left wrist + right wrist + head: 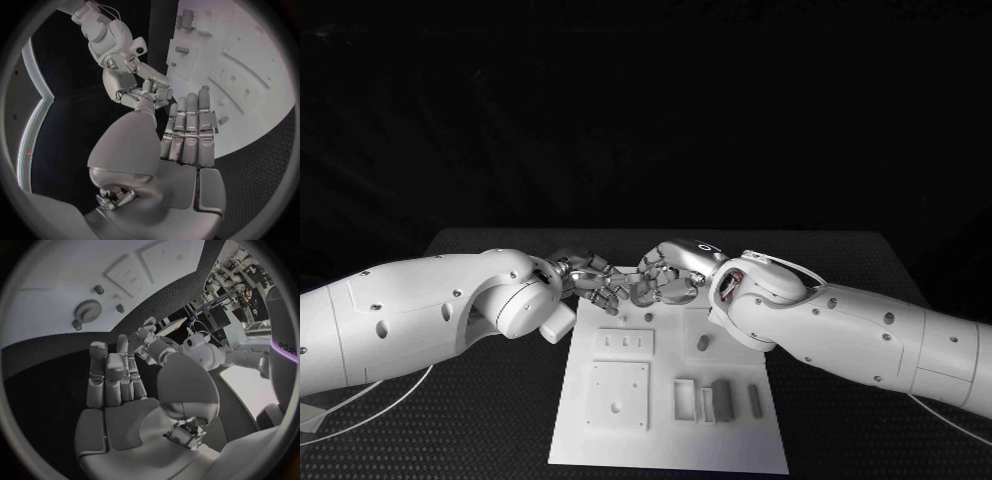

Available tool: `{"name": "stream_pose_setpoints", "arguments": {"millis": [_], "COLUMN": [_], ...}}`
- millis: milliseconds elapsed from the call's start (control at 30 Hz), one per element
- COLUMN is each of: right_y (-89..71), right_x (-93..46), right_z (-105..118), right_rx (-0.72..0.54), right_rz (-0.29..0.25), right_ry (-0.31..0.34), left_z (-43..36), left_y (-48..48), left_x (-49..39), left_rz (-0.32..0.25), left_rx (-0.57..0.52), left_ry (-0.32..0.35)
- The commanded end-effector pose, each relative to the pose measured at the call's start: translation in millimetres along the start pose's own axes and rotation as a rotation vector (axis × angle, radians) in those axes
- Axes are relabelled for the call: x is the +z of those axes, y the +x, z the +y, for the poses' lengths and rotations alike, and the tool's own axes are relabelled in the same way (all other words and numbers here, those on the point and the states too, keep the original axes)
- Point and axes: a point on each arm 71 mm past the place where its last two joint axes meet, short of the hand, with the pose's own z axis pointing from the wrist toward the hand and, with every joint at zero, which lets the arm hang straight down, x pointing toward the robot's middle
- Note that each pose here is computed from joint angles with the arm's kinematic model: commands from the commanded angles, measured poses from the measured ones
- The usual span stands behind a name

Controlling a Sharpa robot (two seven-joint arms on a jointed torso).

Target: Assemble the parts on the task board

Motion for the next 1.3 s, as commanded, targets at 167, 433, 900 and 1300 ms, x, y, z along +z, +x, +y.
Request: {"name": "stream_pose_setpoints", "arguments": {"millis": [167,433,900,1300], "right_y": [3.0,3.4,6.3,7.8], "right_x": [3.3,4.6,8.5,10.3], "right_z": [6,5,12,15], "right_rx": [-0.014,-0.023,-0.026,-0.024], "right_rz": [0.017,0.019,0.027,0.034], "right_ry": [-0.011,-0.007,-0.024,-0.029], "left_z": [-0.2,1.3,0.2,0.0], "left_y": [7.1,5.6,8.8,8.6], "left_x": [-1.4,-2.8,-2.1,-2.0], "left_rz": [0.031,0.036,0.048,0.044], "left_rx": [-0.004,-0.002,0.001,0.0], "left_ry": [-0.023,-0.024,-0.027,-0.024]}}
